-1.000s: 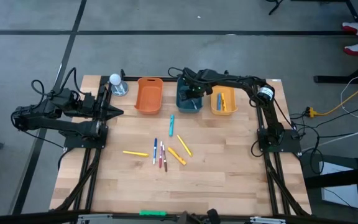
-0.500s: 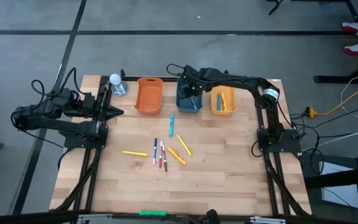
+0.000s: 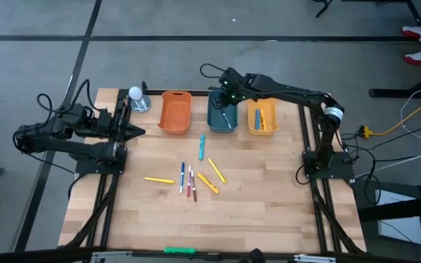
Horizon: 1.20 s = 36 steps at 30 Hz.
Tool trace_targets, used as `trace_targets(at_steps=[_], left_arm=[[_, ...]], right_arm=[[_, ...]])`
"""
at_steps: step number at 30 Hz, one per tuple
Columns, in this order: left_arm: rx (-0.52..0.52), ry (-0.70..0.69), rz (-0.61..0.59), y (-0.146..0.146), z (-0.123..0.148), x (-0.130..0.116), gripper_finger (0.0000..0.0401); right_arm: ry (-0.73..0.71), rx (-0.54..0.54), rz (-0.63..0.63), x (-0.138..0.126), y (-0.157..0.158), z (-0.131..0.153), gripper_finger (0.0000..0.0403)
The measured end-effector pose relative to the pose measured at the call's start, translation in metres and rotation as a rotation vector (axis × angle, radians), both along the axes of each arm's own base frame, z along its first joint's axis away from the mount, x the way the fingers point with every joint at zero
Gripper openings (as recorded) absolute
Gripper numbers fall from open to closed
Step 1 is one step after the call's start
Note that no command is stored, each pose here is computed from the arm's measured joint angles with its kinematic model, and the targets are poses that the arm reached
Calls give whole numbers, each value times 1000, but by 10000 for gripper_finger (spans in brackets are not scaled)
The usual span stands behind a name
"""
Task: Pick & Place Markers
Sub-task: Put the right yellow pen into the orange bin
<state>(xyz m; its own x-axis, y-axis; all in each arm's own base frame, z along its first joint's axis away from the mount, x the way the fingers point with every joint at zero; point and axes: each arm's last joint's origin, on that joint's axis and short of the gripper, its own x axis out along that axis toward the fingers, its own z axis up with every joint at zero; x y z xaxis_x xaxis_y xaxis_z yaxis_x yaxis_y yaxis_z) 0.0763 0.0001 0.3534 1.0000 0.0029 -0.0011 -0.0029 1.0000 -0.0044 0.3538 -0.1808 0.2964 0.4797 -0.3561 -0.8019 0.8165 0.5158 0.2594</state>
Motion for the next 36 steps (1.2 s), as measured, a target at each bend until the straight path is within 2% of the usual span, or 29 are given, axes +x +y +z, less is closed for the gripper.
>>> trace_targets(at_steps=[24, 36], left_arm=[[0, 0, 0, 0, 0, 0, 9], [0, 0, 0, 0, 0, 0, 8]], right_arm=[[-160, -167, 229, -26, 72, 79, 138], [-169, -185, 324, -23, 108, 85, 138]])
